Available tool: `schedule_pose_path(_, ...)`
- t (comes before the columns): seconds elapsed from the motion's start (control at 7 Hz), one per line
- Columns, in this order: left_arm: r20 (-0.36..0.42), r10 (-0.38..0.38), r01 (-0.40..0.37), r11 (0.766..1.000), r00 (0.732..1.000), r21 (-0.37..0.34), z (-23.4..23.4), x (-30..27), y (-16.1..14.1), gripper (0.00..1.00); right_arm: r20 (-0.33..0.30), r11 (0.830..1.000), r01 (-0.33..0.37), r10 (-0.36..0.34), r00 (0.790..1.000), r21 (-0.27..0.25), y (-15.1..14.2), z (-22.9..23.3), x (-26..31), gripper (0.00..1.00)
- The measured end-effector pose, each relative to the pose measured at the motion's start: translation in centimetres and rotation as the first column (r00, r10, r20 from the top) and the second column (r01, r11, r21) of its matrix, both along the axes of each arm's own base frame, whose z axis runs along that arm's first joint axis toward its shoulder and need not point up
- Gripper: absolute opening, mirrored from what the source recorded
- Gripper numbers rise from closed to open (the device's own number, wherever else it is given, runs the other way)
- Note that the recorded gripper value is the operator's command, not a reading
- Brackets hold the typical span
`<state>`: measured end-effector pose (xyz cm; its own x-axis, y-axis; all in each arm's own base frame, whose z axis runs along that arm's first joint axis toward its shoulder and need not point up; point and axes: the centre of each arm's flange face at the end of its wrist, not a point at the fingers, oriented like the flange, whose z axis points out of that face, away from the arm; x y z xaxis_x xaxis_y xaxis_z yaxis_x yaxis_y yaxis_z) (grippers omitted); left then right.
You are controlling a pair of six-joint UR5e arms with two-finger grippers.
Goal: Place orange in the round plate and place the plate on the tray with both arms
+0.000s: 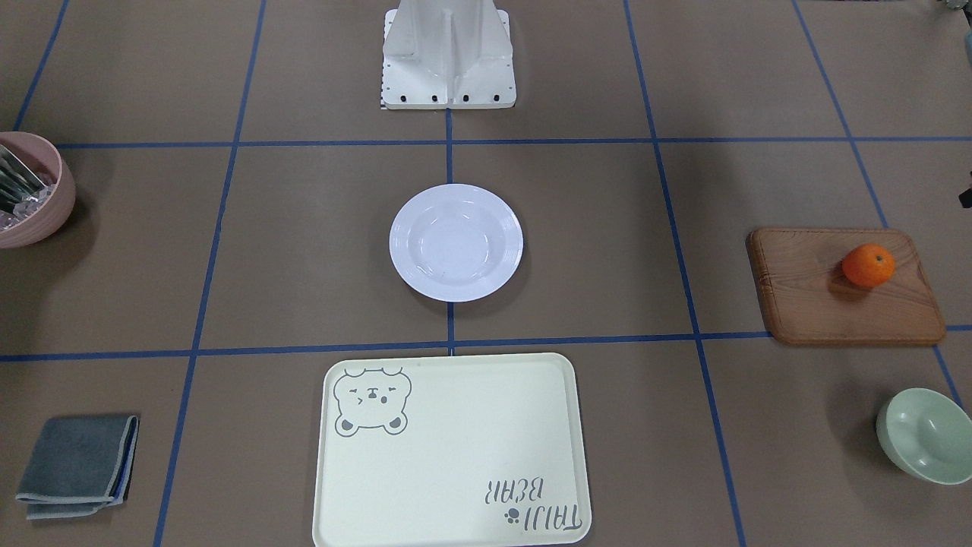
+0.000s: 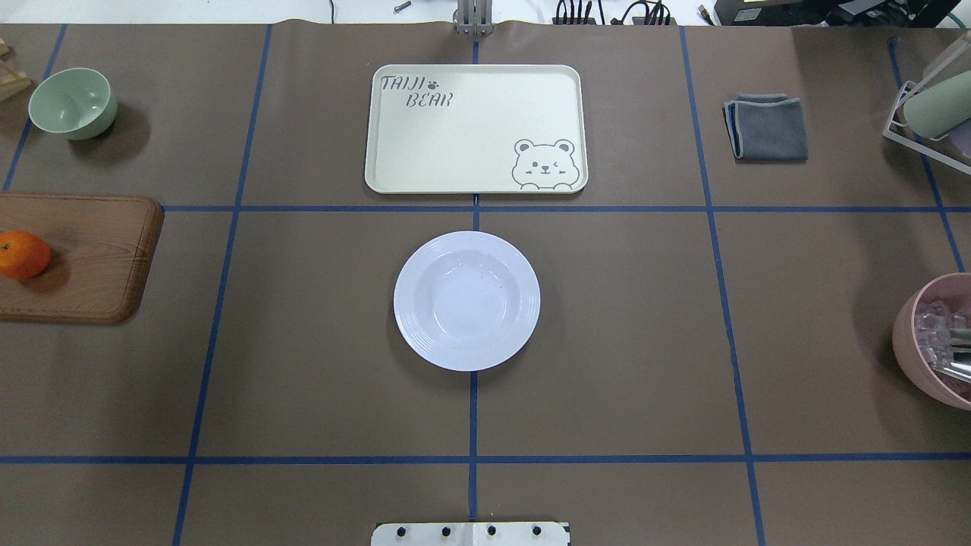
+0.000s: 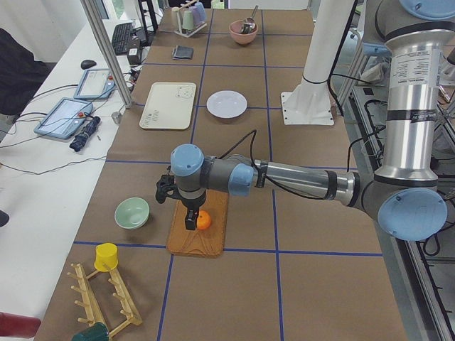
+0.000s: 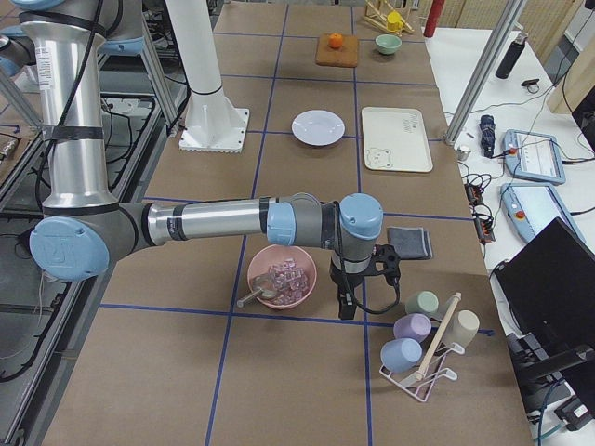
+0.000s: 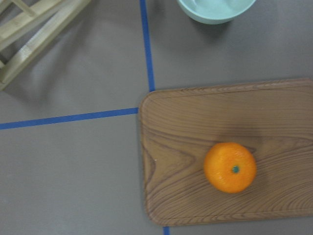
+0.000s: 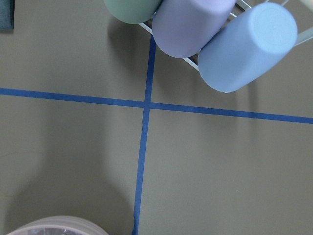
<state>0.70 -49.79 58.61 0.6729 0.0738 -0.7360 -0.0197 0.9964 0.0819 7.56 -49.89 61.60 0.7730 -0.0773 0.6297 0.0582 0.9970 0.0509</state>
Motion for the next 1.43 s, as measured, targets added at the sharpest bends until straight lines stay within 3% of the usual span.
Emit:
schedule_pose_path(0.43,0.022,-0.032,0.033,0.999,0.999,-0.018,3.5,5.8,-0.9,0.99,0.017,1.000,-0.003,0.004,1.000,-0.031,0.5,1.3,-0.2,1.00)
schedule_pose_path(1.0,0.025,0.002,-0.001,0.999,1.000,-0.040,5.6,11.1,-3.2,0.99,0.055,1.000,-0.006,0.008,0.998,-0.024,0.1,0.6,-0.5,1.00)
schedule_pose_path(1.43,0.033,0.049,-0.046,0.997,0.998,-0.065,6.9,13.7,-2.8,0.99,0.112,1.000,-0.006,0.009,0.994,-0.031,0.0,0.3,-0.9,1.00)
